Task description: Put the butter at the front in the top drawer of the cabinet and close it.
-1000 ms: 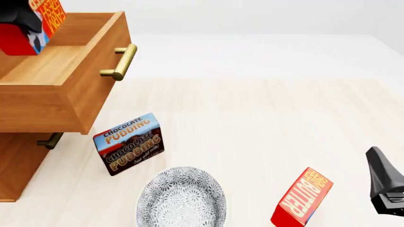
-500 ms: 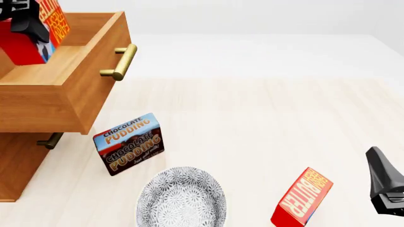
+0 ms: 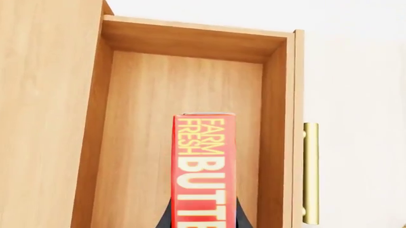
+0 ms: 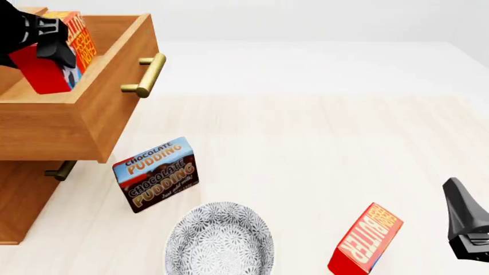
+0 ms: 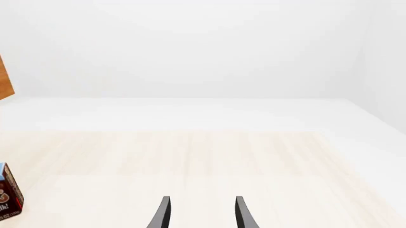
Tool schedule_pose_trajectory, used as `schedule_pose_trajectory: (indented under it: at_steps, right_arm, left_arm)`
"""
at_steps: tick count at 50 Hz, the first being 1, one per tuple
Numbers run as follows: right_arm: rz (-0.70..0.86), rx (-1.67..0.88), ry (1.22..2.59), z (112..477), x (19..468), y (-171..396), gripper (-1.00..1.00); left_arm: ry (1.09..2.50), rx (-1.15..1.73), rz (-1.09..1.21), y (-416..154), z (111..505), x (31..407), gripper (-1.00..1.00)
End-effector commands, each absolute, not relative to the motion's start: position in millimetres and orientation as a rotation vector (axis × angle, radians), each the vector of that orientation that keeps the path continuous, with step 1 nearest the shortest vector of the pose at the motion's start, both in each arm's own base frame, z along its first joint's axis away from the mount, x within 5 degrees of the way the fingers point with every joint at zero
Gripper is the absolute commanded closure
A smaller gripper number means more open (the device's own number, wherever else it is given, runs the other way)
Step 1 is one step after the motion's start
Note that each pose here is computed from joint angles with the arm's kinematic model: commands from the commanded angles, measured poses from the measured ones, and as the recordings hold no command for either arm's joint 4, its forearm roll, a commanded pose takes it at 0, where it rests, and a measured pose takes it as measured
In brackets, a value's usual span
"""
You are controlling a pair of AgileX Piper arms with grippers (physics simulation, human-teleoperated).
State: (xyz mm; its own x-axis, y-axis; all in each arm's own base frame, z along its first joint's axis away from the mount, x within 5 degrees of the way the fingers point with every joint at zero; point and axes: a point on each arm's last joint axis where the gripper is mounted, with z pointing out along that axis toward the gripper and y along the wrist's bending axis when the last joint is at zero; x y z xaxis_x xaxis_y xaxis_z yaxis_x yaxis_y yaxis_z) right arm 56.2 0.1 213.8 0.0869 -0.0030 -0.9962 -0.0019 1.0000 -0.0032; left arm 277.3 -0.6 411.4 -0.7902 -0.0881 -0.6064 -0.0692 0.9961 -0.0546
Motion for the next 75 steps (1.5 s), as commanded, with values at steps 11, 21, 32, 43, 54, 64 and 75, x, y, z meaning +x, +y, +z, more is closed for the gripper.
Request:
schedule_pose_trajectory:
  at_steps: [11, 21, 32, 43, 54, 64, 75]
  right_arm:
    - [-0.001, -0.003, 1.484, 214, 56, 0, -1.0]
    - [0.0, -0.004, 1.484, 214, 56, 0, -1.0]
    - [0.0, -0.004, 1.484, 214, 56, 0, -1.0]
    - [0.0, -0.003, 1.484, 214, 56, 0, -1.0]
    - [-0.001, -0.003, 1.484, 214, 56, 0, -1.0]
    - [-0.001, -0.003, 1.484, 214, 56, 0, -1.0]
    - [-0.001, -0.003, 1.484, 214, 56, 0, -1.0]
  left_arm:
    - [2.468, -0.092, -0.028, 1, 399, 279, 1.0]
    - [2.471, -0.094, -0.025, 2, 397, 280, 1.0]
    - [2.485, -0.095, -0.024, 3, 390, 281, 1.0]
    - [2.489, -0.095, -0.022, 3, 388, 280, 1.0]
    - [2.498, -0.092, -0.024, 2, 382, 283, 1.0]
    - [2.507, -0.092, -0.025, 2, 378, 284, 1.0]
    - [2.519, -0.09, -0.022, 2, 371, 288, 1.0]
